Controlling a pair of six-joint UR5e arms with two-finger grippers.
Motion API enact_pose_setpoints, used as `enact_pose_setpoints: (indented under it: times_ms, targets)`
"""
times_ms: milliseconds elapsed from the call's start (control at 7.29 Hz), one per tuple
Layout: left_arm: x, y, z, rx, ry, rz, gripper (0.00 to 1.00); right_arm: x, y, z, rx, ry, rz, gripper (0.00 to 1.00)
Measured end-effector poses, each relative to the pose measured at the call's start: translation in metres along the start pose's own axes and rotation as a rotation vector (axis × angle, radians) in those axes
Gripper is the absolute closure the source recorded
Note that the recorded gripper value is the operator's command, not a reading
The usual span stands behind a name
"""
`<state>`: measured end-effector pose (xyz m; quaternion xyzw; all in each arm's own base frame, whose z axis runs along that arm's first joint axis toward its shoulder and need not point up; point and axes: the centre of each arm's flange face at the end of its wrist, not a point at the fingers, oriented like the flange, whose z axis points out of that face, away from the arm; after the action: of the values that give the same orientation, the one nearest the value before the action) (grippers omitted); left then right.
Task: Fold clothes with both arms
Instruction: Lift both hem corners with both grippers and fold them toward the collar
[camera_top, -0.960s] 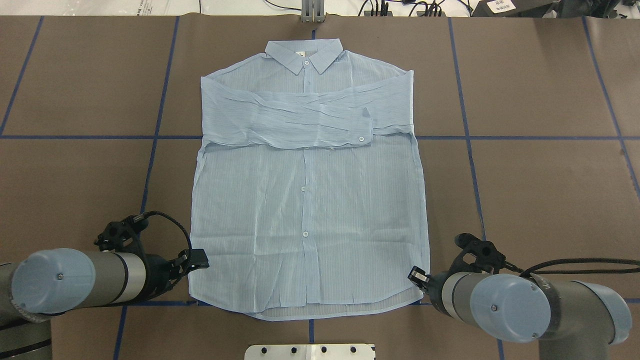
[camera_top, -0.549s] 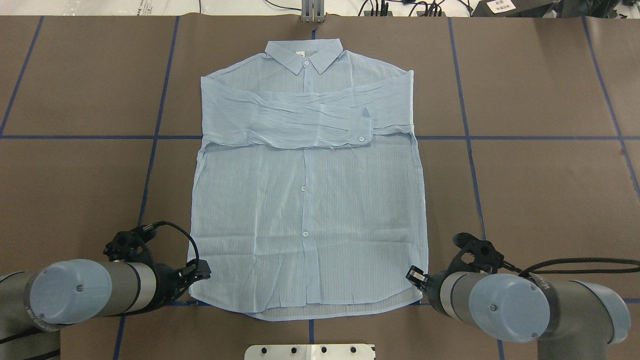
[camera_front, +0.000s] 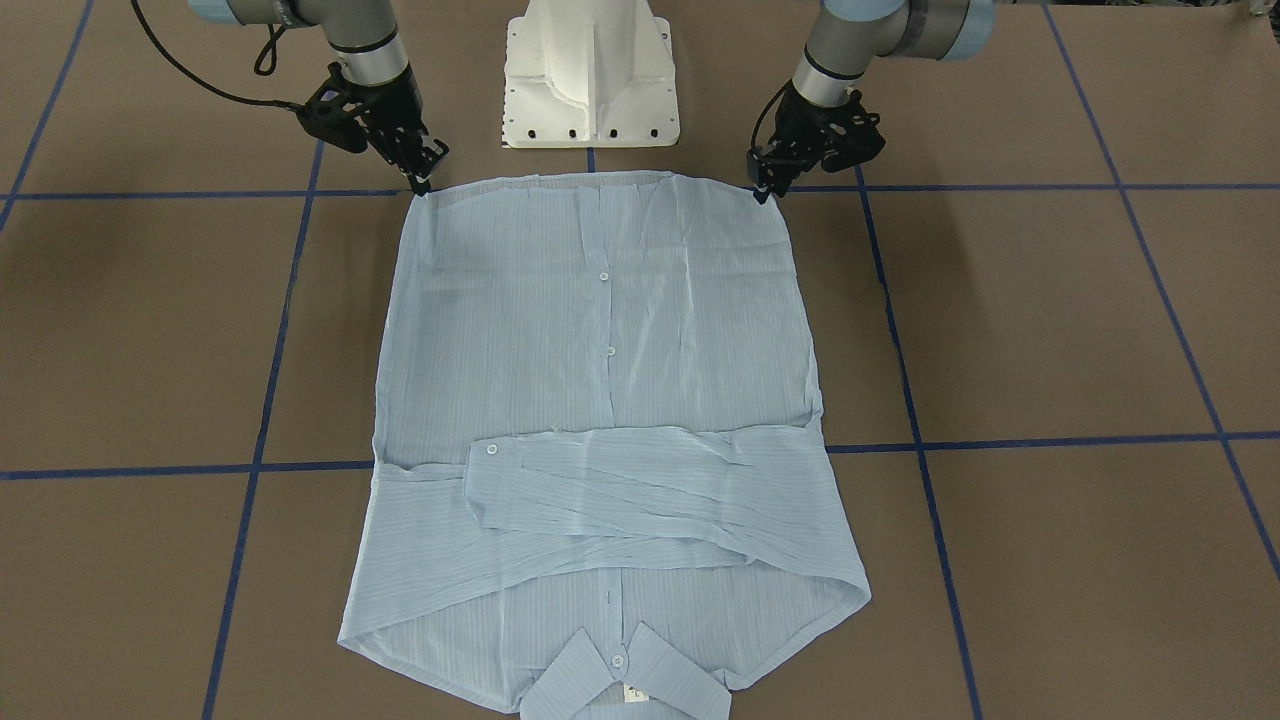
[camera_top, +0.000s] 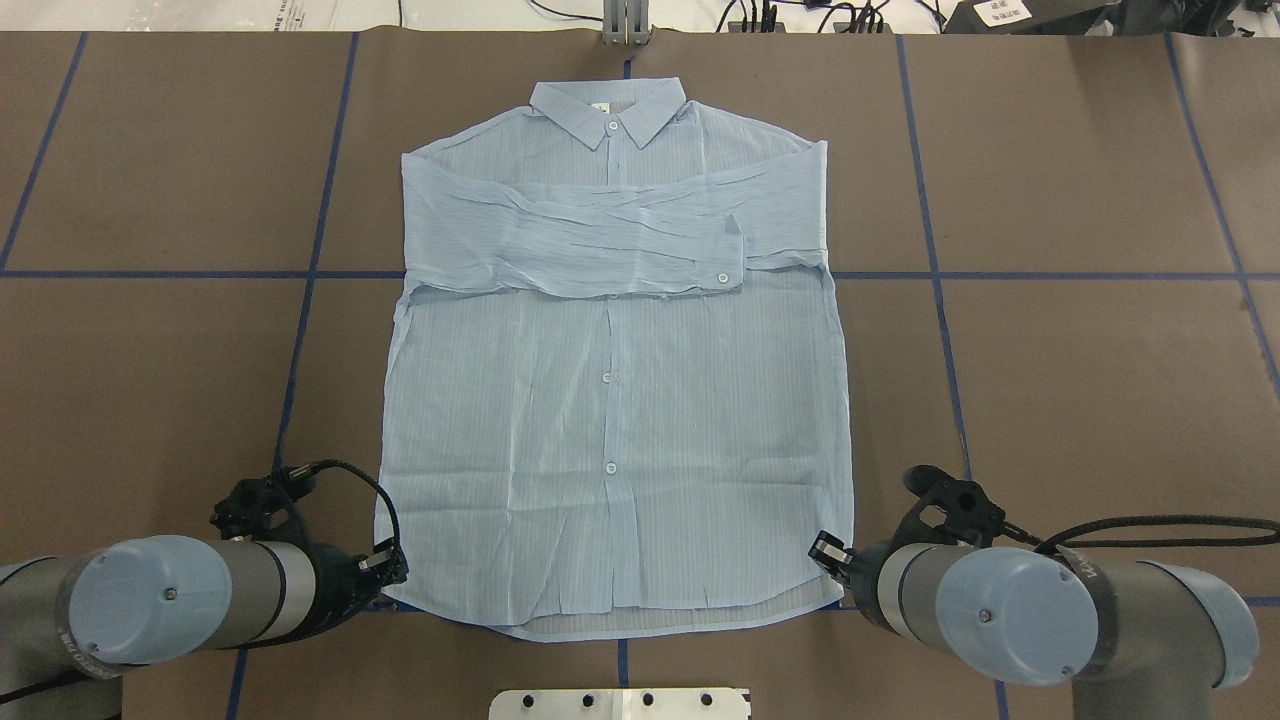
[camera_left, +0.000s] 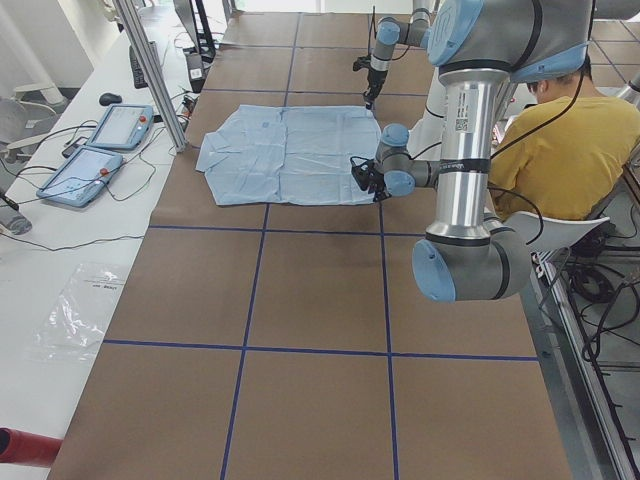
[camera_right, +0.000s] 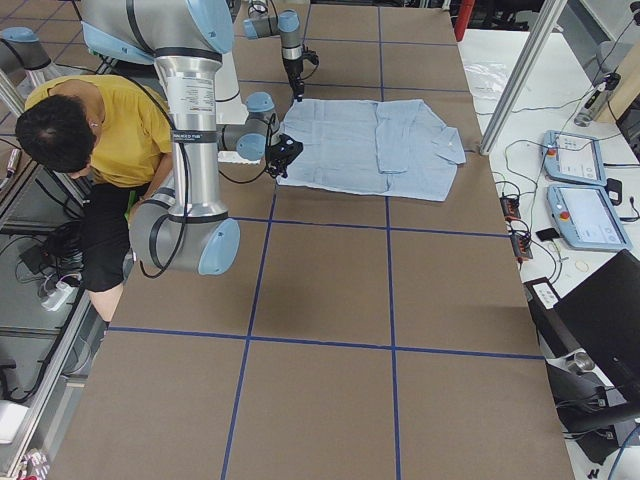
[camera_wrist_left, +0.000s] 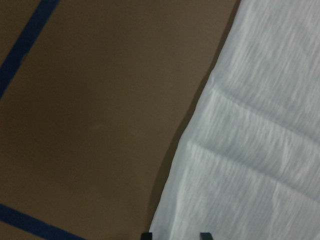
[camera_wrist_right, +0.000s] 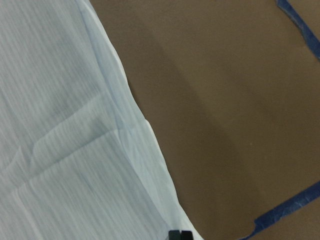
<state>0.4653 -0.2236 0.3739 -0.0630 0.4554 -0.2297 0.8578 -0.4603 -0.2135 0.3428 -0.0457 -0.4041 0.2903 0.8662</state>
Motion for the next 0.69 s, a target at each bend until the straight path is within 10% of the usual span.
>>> enact_pose_setpoints:
  times_ms: [274,686]
  targets:
    - [-0.0017,0.0043,0.0026,-0.002,-0.016,0.005,0.66,-0.0005,0.0005,-0.0002,-0.002,-0.001,0.0,1.0]
    - [-0.0023,0.0057,0.0033,-0.004,-0.019,0.006,1.0,-0.0005,0.0009,-0.0002,-0.003,0.0,-0.001,1.0]
